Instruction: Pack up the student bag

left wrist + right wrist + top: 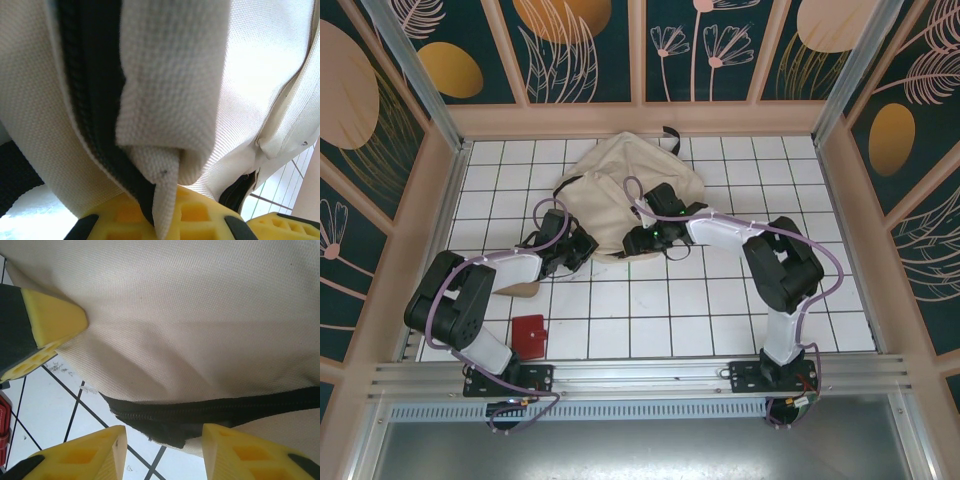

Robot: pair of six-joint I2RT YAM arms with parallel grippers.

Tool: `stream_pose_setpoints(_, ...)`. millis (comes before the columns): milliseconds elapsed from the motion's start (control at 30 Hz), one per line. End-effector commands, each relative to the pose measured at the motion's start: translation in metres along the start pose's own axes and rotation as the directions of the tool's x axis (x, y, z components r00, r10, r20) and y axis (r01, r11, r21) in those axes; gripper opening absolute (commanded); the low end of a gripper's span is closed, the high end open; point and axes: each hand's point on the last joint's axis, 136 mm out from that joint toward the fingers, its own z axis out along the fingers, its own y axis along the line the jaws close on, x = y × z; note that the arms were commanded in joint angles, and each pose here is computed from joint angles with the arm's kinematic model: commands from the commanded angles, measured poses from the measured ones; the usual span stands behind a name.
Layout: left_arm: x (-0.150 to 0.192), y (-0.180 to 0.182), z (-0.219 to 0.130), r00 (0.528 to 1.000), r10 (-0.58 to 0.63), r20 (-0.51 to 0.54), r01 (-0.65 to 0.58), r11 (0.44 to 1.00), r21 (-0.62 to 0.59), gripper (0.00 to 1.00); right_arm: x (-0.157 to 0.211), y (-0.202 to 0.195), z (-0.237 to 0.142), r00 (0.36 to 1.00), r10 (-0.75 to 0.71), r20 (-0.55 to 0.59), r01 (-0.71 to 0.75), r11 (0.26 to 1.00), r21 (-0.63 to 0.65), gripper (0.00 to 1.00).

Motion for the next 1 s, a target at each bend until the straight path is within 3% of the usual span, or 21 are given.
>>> stream_pose_setpoints(0,-0.005,0.005,-0.003,1.0,0.011,0.019,-0.011,1.0,-0.023,0.0,-0.015,0.001,0.0,0.999,-0.017,0.028,0.017,1.0,0.003,0.45)
stream_pose_setpoints(333,-0.004,0.007,-0.003,1.0,0.009,0.018,-0.009,1.0,-0.027,0.0,-0.002,0.002,0.014,0.999,-0.007,-0.036,0.006,0.999,-0.036,0.46)
stream_pose_setpoints(600,-0.003,0.006,-0.003,1.0,0.01,0.015,-0.009,1.0,-0.024,0.0,0.009,0.026,0.004,0.998,-0.018,-0.065,0.008,0.988,-0.157,0.36)
stream_pose_setpoints(967,-0.004,0.005,-0.004,1.0,0.009,0.016,-0.009,1.0,-0.021,0.0,0.026,0.02,0.011,0.993,-0.034,-0.114,0.022,0.994,-0.108,0.29)
